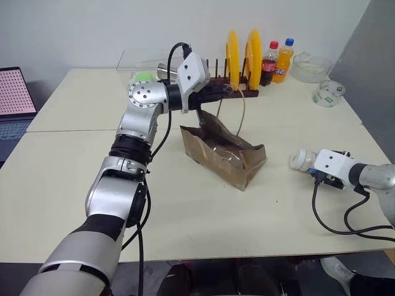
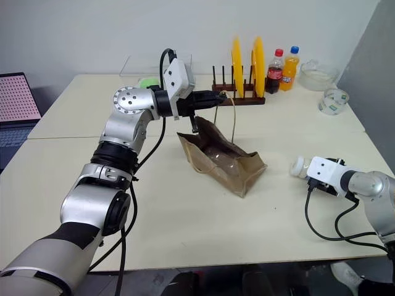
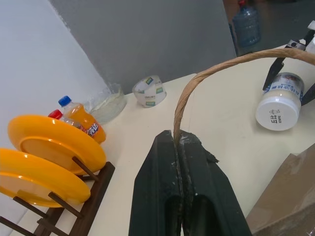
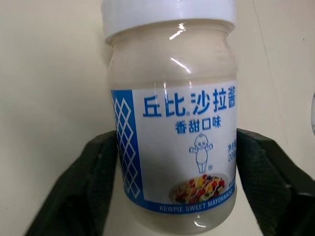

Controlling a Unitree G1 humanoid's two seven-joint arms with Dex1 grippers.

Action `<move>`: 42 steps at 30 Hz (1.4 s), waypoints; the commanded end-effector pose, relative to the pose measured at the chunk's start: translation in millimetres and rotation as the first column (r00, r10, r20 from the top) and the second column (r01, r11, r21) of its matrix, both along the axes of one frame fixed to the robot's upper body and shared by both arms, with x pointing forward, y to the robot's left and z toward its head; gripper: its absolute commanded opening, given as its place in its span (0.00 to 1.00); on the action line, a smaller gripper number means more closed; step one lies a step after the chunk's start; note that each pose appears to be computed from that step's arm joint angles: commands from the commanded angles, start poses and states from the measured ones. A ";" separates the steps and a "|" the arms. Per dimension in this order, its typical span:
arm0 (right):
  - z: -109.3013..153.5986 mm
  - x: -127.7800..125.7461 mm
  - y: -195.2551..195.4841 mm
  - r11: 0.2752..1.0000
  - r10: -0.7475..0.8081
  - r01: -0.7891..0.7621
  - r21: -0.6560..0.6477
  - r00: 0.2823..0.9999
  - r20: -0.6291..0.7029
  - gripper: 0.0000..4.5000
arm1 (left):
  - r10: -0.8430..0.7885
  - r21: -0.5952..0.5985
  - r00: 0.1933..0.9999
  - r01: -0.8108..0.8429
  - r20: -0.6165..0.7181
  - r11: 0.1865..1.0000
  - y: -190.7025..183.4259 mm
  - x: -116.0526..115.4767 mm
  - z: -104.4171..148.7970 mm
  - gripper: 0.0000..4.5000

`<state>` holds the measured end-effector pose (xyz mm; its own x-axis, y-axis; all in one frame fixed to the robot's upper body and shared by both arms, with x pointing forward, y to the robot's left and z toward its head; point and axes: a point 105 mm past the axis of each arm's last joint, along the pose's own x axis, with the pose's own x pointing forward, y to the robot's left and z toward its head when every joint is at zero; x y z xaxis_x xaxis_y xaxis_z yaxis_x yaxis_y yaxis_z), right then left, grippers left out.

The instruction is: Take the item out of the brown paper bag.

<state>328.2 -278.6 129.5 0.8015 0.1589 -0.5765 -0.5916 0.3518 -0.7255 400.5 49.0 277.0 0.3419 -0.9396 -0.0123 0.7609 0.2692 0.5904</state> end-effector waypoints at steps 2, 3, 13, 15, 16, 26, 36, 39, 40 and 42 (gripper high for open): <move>10.5 2.9 0.9 1.000 0.020 -0.020 0.012 1.000 0.022 1.00 | -0.014 -0.012 0.998 0.015 0.059 1.000 -0.9 -5.4 15.6 0.00; 11.9 2.8 0.3 1.000 0.019 -0.020 0.014 1.000 0.025 1.00 | -0.013 -0.013 0.998 0.014 0.058 1.000 -1.0 -5.4 15.8 0.00; 85.8 -41.1 30.0 0.951 0.048 -0.094 0.293 0.986 0.160 1.00 | -0.001 -0.022 0.998 0.003 0.061 1.000 -0.1 -5.7 15.5 0.00; 105.2 -56.8 49.9 0.893 0.072 -0.164 0.419 0.971 0.227 1.00 | -0.006 -0.028 0.998 0.008 0.057 1.000 -0.3 -6.4 14.3 0.00; 112.9 -63.3 59.5 0.865 0.085 -0.202 0.459 0.961 0.262 1.00 | -0.010 -0.029 0.999 0.012 0.052 1.000 -0.3 -6.8 13.2 0.00; 127.0 -106.1 145.1 0.602 0.165 -0.418 0.681 0.899 0.406 1.00 | -0.021 -0.012 0.999 0.021 -0.027 1.000 9.6 -5.9 12.2 0.13; 117.8 -108.0 151.8 0.569 0.153 -0.403 0.717 0.908 0.389 1.00 | 0.033 -0.051 0.999 -0.035 -0.042 0.998 54.5 -12.8 39.4 0.78; 114.4 -106.8 145.2 0.579 0.113 -0.381 0.721 0.913 0.392 1.00 | 0.156 -0.137 0.987 -0.159 -0.032 0.978 82.8 -15.2 40.1 0.82; 115.1 -104.9 141.0 0.577 0.072 -0.372 0.727 0.910 0.409 1.00 | 0.211 -0.160 0.977 -0.215 -0.042 0.963 90.0 -15.7 32.2 0.82; 113.6 -100.3 130.4 0.559 -0.033 -0.341 0.756 0.902 0.431 1.00 | 0.320 -0.178 0.946 -0.325 -0.061 0.929 99.7 -17.6 10.2 0.82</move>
